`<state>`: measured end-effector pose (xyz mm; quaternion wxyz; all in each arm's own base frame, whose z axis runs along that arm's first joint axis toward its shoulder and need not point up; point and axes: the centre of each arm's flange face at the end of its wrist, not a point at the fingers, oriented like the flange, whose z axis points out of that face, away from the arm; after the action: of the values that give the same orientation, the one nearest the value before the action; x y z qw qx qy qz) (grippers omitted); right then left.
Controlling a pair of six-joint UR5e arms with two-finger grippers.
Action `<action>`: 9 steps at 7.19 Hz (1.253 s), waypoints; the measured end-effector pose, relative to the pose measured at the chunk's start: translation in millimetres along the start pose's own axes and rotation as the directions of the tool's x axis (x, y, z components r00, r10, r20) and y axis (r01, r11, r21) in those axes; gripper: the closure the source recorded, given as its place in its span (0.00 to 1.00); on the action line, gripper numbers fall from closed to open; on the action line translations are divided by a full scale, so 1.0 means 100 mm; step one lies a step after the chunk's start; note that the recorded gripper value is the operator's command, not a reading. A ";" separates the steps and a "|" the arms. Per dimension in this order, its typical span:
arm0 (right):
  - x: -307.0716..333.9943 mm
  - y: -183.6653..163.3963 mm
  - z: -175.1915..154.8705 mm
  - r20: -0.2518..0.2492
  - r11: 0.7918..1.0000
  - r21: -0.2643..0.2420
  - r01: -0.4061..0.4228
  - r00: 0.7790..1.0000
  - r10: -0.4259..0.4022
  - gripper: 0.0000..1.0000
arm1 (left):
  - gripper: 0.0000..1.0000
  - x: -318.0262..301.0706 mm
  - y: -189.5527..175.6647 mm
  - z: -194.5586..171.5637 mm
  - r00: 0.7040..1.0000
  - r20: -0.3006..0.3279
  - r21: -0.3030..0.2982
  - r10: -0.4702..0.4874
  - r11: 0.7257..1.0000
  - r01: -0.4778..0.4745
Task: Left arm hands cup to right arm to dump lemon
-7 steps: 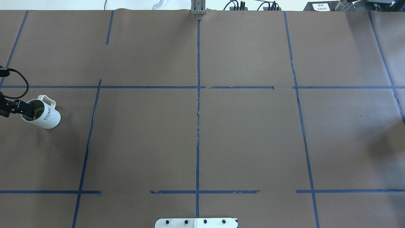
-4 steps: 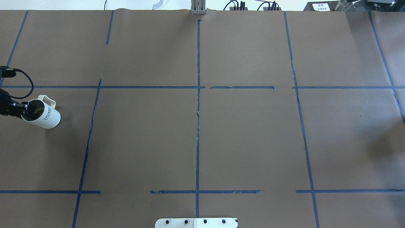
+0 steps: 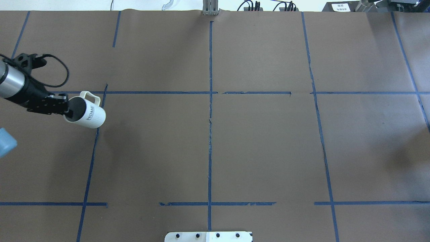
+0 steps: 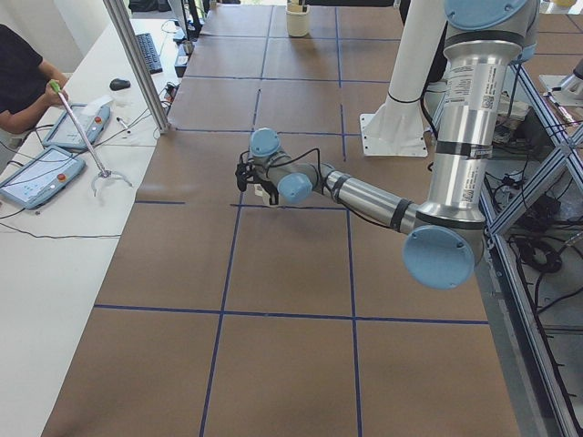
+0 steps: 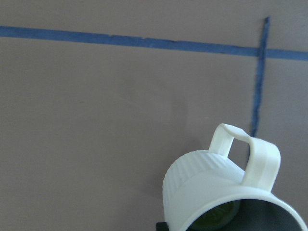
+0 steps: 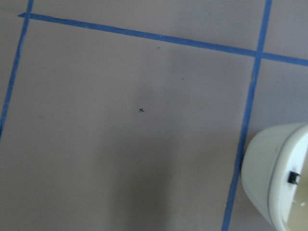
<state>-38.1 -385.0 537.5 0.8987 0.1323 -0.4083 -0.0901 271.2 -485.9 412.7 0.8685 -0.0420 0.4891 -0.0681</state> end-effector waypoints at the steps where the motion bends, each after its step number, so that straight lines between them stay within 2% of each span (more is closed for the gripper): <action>1: -0.29 -0.11 0.11 0.009 0.998 0.060 0.001 1.000 -0.002 0.00 | 1.00 0.68 -0.01 -0.08 0.998 -0.005 -0.013 -0.062 0.998 0.062; 3: -0.92 -0.47 0.21 0.067 0.983 0.180 -0.035 0.997 0.023 0.00 | 1.00 1.99 0.19 -0.14 0.991 0.035 -0.023 -0.127 0.992 0.128; 4: -1.23 -0.60 0.24 0.085 0.968 0.251 -0.019 0.996 -0.003 0.00 | 1.00 2.55 0.31 -0.12 0.985 0.043 -0.027 -0.166 0.986 0.167; 5: -1.57 -0.65 0.36 0.090 0.943 0.332 0.006 0.995 -0.039 0.00 | 1.00 2.98 0.35 -0.12 0.974 0.039 -0.031 -0.222 0.974 0.223; 7: -2.30 -0.57 0.65 0.085 0.875 0.482 0.050 0.991 -0.103 0.00 | 1.00 3.70 0.39 -0.09 0.950 0.032 -0.050 -0.312 0.948 0.313; 9: -3.04 -0.38 0.86 0.072 0.811 0.578 0.087 0.985 -0.158 0.00 | 1.00 4.33 0.36 -0.04 0.930 0.043 -0.062 -0.365 0.928 0.367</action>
<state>-303.1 -353.7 364.5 0.7843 0.4165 -0.4589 -0.0287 492.7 -519.3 40.2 0.8461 -0.1634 0.4614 -0.2111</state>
